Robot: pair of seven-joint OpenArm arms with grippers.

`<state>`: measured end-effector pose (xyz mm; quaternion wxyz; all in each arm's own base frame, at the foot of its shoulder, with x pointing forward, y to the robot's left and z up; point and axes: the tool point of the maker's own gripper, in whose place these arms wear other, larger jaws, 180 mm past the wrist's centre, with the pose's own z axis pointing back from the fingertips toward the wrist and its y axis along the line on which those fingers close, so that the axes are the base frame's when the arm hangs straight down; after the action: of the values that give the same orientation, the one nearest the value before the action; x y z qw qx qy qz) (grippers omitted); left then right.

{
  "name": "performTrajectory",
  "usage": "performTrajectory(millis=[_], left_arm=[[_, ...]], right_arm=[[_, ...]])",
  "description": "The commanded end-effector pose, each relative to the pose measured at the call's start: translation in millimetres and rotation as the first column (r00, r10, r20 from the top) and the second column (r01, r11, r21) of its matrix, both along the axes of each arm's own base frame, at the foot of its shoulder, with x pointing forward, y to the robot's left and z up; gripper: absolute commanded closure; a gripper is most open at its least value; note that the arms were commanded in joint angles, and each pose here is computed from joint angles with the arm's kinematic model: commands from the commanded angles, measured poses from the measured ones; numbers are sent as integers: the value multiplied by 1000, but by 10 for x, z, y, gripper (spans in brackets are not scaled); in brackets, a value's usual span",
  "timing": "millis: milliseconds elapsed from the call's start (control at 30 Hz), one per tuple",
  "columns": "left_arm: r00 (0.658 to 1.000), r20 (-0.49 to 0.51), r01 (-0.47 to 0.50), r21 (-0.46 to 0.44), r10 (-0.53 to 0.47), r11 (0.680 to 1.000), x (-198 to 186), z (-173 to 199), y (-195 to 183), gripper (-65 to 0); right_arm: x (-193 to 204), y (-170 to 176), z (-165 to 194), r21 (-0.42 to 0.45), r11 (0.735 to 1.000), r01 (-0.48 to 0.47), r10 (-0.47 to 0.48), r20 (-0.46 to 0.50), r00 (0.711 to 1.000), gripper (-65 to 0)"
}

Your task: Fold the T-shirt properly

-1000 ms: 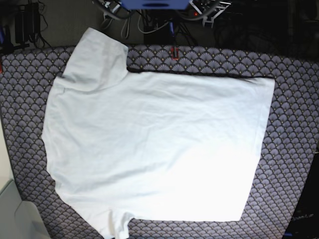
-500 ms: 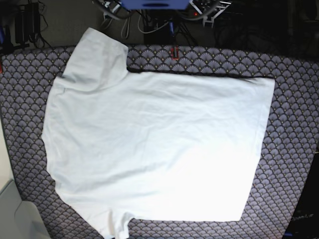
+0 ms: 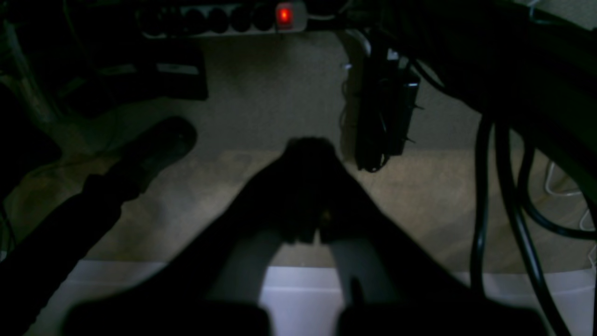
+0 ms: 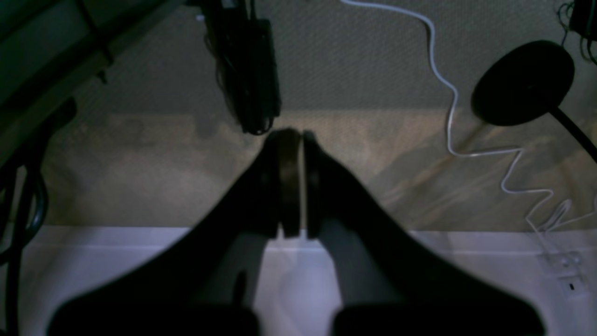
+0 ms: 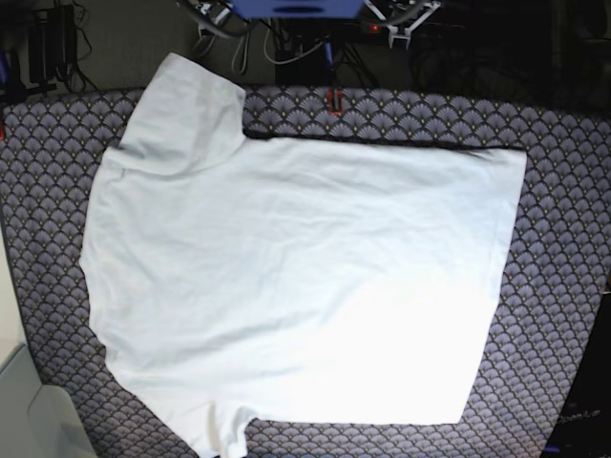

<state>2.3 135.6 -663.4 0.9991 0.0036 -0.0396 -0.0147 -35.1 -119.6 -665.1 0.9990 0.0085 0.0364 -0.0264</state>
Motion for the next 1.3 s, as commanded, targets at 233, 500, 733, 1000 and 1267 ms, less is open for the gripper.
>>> performTrajectory(millis=[233, 500, 733, 1000, 1267], left_arm=[[1000, -3, 5, -3, -5, 1000, -16, 0, 1, -3], [1000, -20, 10, -3, -10, 1000, -190, 7, 8, -3], [998, 58, 22, 4, -23, 1000, -374, 163, 104, -3], [969, 237, 64, 30, -70, 997, -254, 626, 318, -3], [866, 493, 96, -4, -81, 995, 232, 1518, 162, -3]], right_arm=[[-43, -15, 2, -13, 1000, 5, -5, -7, 1000, 0], [-175, -22, 12, -17, 1000, -5, 6, 31, 1000, 0], [-464, -282, 185, -67, 998, -16, 30, 217, 976, 0], [-453, -591, 663, -123, 991, -55, 98, 381, 919, 0], [-67, -734, 1448, -165, 981, -106, 183, 572, 800, 0]])
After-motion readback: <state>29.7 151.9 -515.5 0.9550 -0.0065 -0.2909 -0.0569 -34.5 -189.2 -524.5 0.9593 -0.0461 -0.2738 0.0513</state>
